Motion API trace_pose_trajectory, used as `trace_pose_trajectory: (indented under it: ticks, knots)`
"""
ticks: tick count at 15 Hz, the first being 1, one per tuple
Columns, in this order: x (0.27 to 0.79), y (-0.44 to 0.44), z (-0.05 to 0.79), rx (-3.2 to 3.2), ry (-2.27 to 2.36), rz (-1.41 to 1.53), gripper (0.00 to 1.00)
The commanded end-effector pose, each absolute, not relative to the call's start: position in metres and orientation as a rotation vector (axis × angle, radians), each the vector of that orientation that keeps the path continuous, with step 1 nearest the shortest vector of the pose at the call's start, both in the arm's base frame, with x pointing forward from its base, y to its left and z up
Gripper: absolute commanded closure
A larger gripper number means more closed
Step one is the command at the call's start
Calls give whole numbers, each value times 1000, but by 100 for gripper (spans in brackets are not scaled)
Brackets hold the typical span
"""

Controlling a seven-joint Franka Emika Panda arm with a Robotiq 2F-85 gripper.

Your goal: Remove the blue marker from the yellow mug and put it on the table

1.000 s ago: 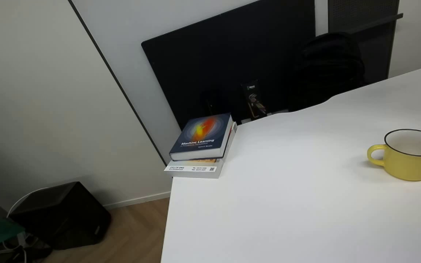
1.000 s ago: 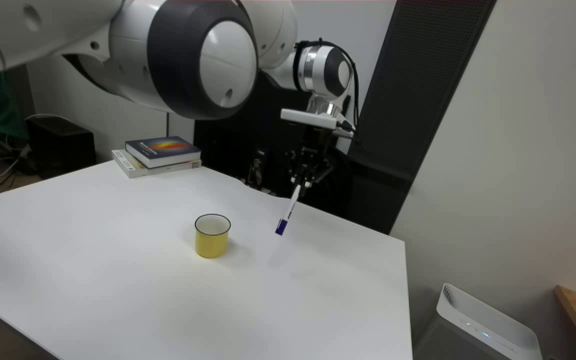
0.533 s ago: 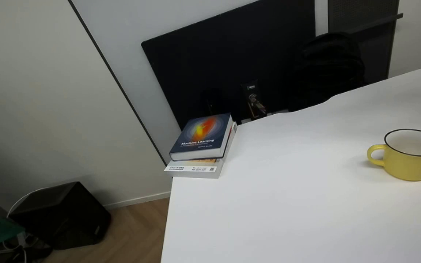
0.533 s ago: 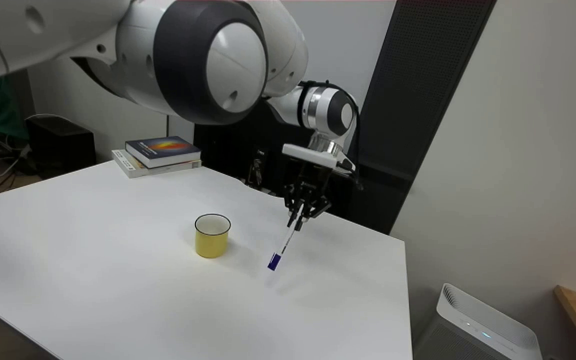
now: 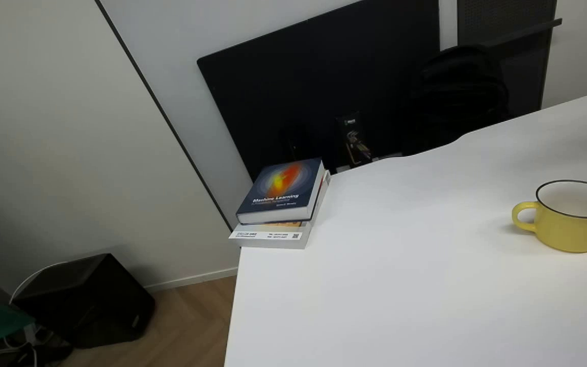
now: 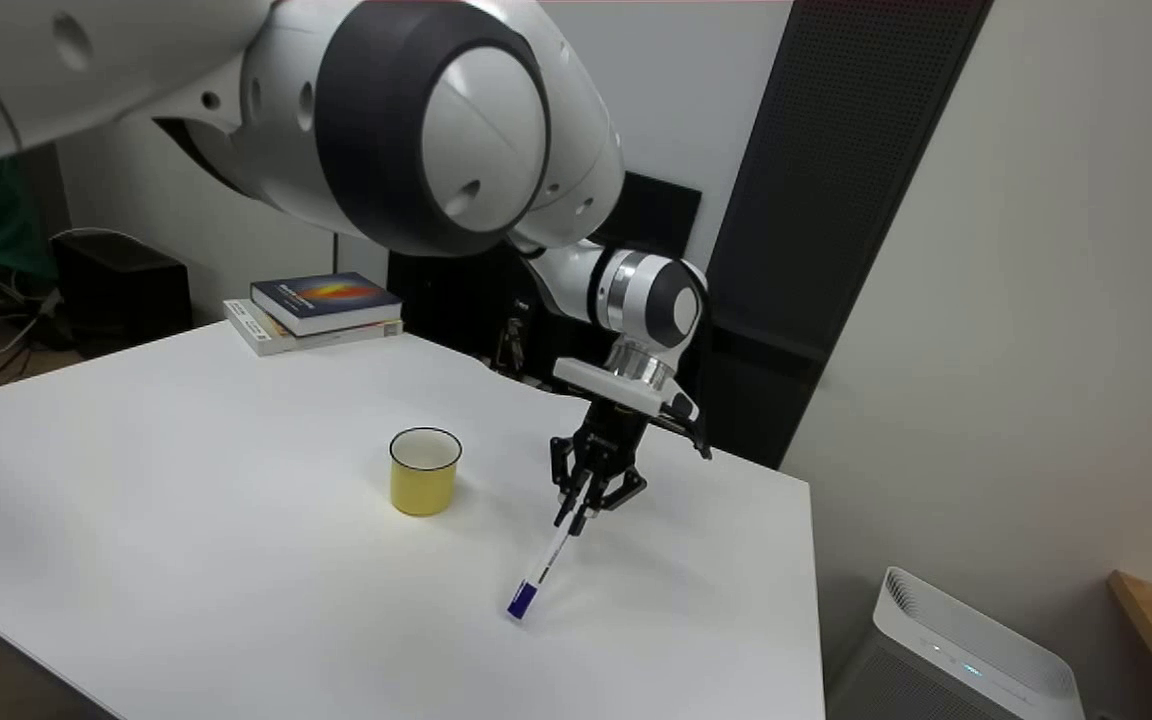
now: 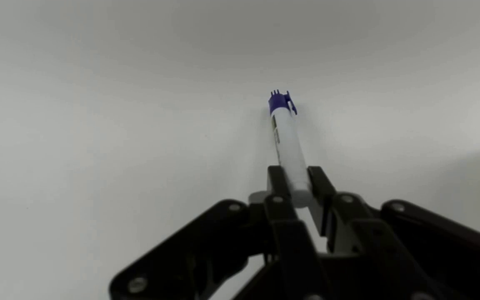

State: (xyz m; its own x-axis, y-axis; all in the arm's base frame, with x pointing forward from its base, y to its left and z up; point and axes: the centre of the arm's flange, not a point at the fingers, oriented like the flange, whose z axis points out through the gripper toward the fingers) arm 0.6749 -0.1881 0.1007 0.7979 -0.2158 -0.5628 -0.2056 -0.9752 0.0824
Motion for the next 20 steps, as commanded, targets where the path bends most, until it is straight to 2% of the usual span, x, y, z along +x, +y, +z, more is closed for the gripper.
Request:
trace_pose_trajectory:
  ticks: [1,2,3,5,12,20]
  knots:
    - [650,-192,95,2974,-376,-971,96]
    - [648,-192,93,2973,-379,-980,96]
    - [646,-192,92,2970,-387,-982,61]
    - [644,-189,93,2965,-380,-970,50]
    - [645,-172,123,2994,-343,-848,2]
    - [647,-129,184,3026,-165,-350,0]
